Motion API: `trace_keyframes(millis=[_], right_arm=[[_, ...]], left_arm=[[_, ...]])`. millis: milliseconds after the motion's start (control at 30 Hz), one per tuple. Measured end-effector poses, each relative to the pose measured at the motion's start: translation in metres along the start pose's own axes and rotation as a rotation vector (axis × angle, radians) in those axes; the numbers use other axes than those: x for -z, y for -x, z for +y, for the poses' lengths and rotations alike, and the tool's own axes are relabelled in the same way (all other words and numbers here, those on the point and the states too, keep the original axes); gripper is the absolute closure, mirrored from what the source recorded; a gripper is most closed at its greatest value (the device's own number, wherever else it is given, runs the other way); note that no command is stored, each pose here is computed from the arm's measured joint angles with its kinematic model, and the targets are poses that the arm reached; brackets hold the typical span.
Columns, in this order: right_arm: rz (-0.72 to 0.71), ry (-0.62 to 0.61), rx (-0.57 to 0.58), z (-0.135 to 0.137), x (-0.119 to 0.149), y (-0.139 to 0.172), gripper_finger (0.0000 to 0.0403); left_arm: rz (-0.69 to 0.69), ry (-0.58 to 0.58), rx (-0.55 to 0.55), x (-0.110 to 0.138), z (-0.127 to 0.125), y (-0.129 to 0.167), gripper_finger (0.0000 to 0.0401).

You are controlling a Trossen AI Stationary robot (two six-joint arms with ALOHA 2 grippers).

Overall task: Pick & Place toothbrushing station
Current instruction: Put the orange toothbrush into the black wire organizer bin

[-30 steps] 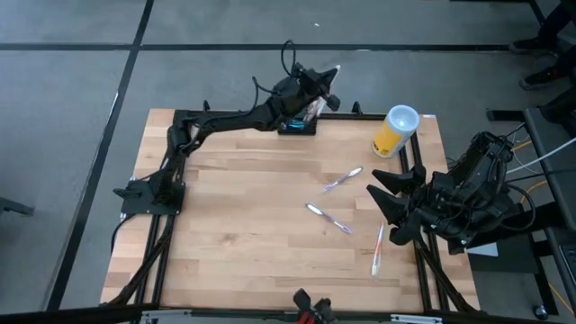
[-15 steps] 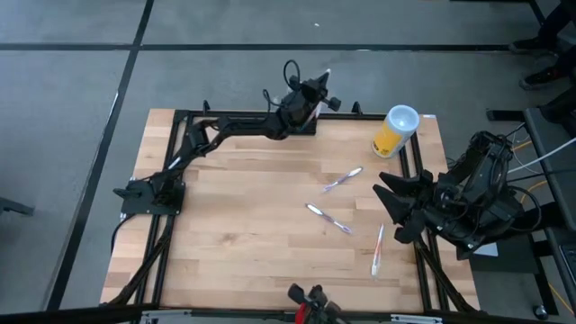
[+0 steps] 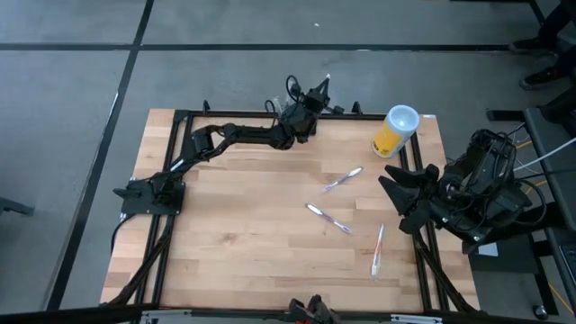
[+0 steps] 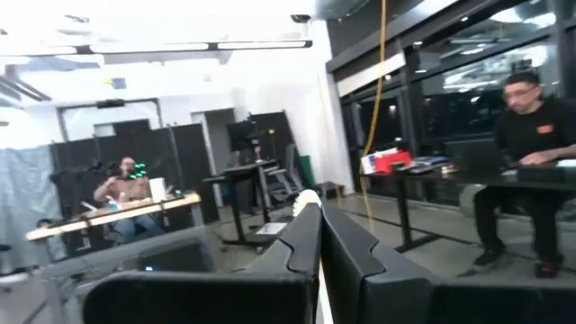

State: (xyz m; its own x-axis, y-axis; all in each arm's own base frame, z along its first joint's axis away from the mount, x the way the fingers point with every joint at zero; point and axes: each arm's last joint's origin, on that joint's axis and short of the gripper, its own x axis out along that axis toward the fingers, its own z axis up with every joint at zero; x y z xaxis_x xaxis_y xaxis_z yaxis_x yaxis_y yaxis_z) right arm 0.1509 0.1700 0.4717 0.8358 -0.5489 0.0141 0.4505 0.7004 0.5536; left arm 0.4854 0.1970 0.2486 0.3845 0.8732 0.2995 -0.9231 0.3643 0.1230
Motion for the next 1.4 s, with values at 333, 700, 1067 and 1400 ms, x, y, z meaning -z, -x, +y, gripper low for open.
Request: trace_keyframes(millis=[333, 700, 1067, 1400], right_arm=[[0.000, -0.014, 0.001, -0.001, -0.001, 0.000, 0.0160], [0.006, -0.010, 0.017, -0.001, -0.001, 0.001, 0.0160], [0.006, -0.004, 0.017, -0.001, -0.001, 0.001, 0.0160], [0.006, 0.016, 0.012, -0.001, -0.001, 0.001, 0.0160]], left_arm=[[-0.027, 0.009, -0.050, 0.029, -0.003, 0.002, 0.0399], [-0.033, -0.033, -0.036, 0.049, 0.002, -0.005, 0.0399], [0.056, -0.105, -0.085, 0.044, -0.026, 0.025, 0.0399], [0.171, -0.068, -0.189, 0.038, -0.041, 0.060, 0.0399]])
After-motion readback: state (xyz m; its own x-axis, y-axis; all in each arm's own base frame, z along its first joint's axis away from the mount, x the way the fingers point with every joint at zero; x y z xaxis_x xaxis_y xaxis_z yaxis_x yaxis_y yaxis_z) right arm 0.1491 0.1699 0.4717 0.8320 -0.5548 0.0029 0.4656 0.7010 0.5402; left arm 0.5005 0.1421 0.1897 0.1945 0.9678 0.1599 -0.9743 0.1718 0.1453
